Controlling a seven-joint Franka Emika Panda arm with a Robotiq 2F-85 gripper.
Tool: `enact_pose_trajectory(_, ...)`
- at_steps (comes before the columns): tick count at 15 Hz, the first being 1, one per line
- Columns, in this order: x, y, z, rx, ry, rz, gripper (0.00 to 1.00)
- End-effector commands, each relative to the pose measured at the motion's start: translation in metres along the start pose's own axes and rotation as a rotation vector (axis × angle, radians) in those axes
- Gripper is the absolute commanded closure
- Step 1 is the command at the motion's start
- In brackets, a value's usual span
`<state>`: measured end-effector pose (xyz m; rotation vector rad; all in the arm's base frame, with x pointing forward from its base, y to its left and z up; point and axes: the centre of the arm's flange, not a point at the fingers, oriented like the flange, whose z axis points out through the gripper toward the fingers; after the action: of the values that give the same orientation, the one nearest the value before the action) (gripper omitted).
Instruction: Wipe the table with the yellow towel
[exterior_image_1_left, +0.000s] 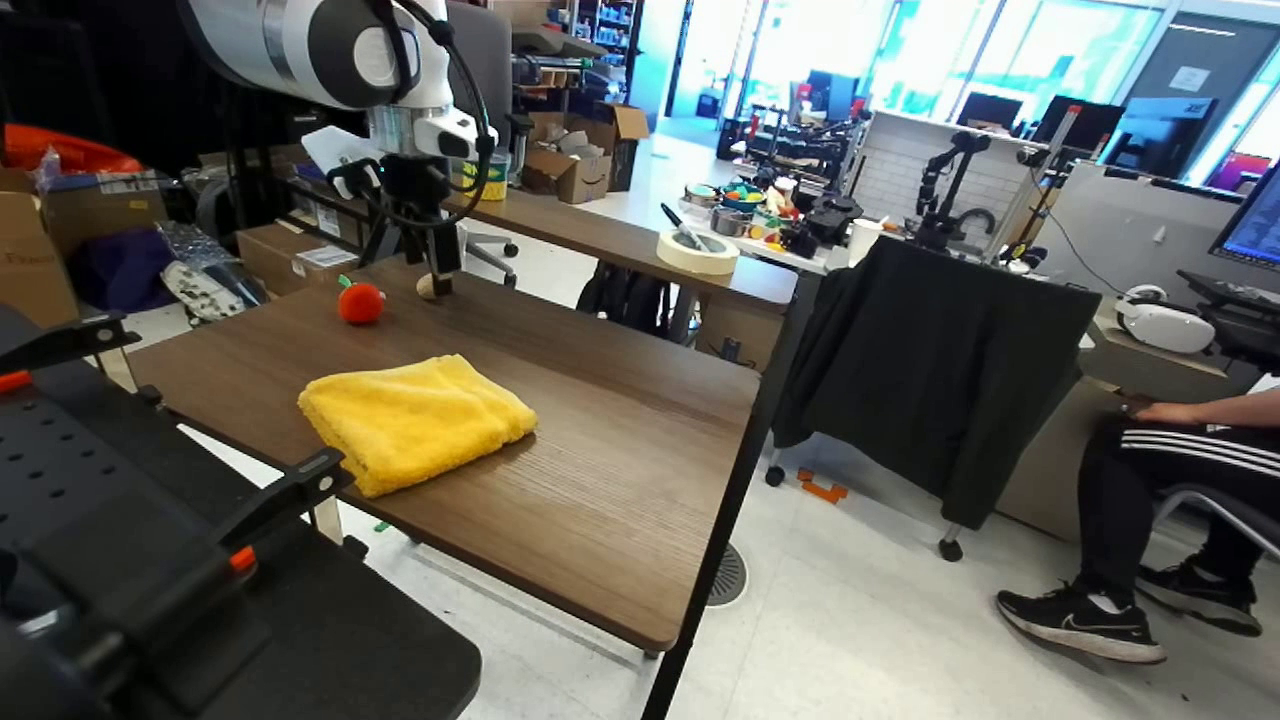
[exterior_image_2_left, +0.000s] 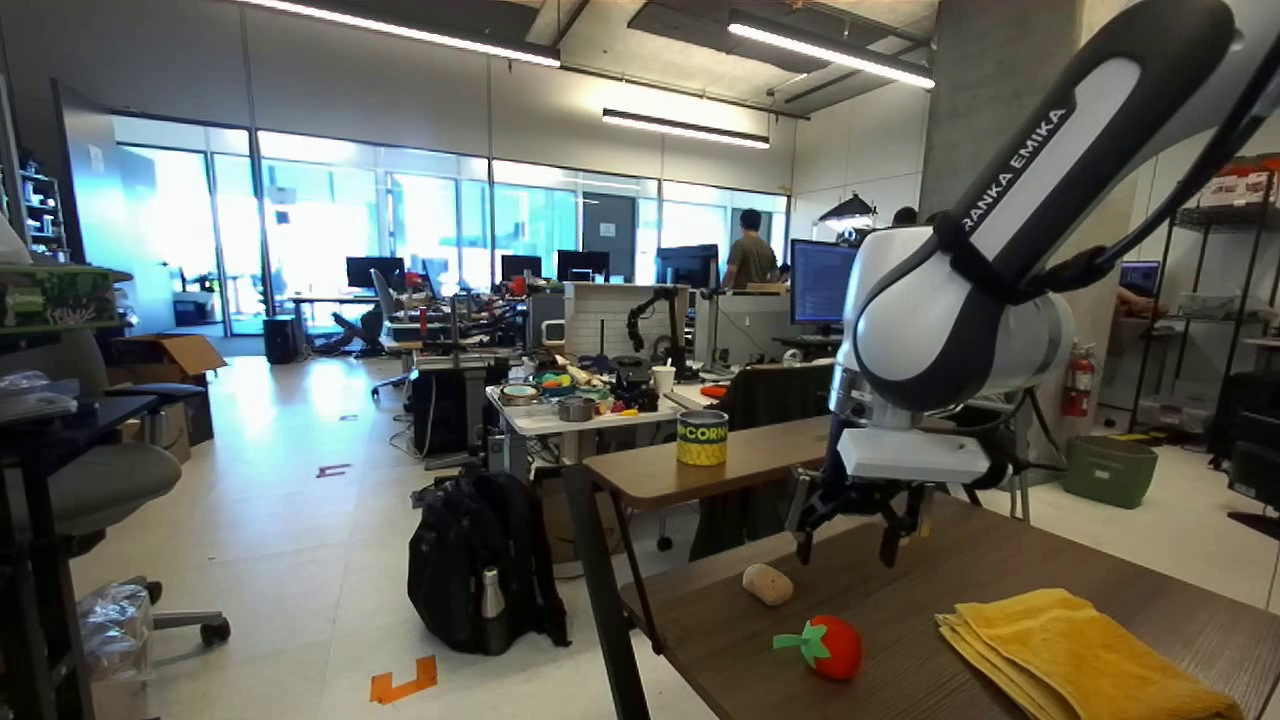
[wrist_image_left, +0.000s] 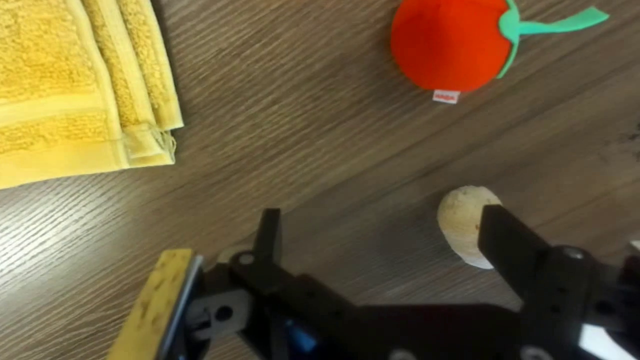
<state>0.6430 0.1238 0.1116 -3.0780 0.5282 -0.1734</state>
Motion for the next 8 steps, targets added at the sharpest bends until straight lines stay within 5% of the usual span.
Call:
enact_pose_trajectory(1,-0.0010,0.0025,0.0015,-0.004,-0.002,0.001,0.00)
enact_pose_trajectory(8,0.0004,0.0078,0.0080,-0.002,0.059,-0.026,0.00)
